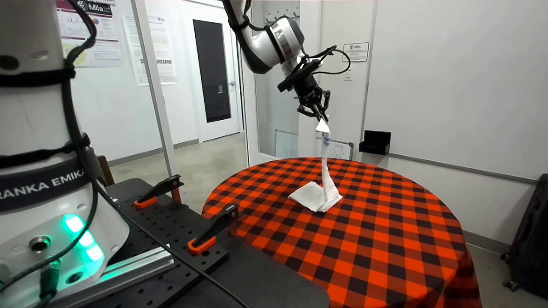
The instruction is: Fold the cloth
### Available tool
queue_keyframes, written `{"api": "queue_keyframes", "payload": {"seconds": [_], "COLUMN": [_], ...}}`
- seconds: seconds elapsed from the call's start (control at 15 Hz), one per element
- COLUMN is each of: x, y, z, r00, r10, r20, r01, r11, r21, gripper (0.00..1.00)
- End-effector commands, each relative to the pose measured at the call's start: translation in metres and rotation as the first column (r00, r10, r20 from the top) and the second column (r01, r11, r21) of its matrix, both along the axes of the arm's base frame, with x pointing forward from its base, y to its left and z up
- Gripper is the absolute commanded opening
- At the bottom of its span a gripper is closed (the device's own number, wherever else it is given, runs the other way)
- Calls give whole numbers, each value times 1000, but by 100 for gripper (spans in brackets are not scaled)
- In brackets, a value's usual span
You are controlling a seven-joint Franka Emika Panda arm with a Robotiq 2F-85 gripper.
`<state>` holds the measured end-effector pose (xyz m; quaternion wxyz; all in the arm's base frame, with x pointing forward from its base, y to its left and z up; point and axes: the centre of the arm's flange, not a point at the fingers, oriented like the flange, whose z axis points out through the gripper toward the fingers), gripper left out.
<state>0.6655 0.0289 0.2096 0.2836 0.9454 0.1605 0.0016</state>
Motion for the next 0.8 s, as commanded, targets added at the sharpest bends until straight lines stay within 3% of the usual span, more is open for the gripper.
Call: {"api": "queue_keyframes", "payload": {"seconds": [0.0,0.33,0.73], "x": [33,42,56], "y": [5,18,39], "z": [-13,-20,-3], "r00": [993,960,909], "r10": [-110,-261,-389], "r20": [-35,-100,-147], "r01": [113,276,416], "r11": [991,939,837], "r21": [68,204,356], "gripper": [1,1,1]}}
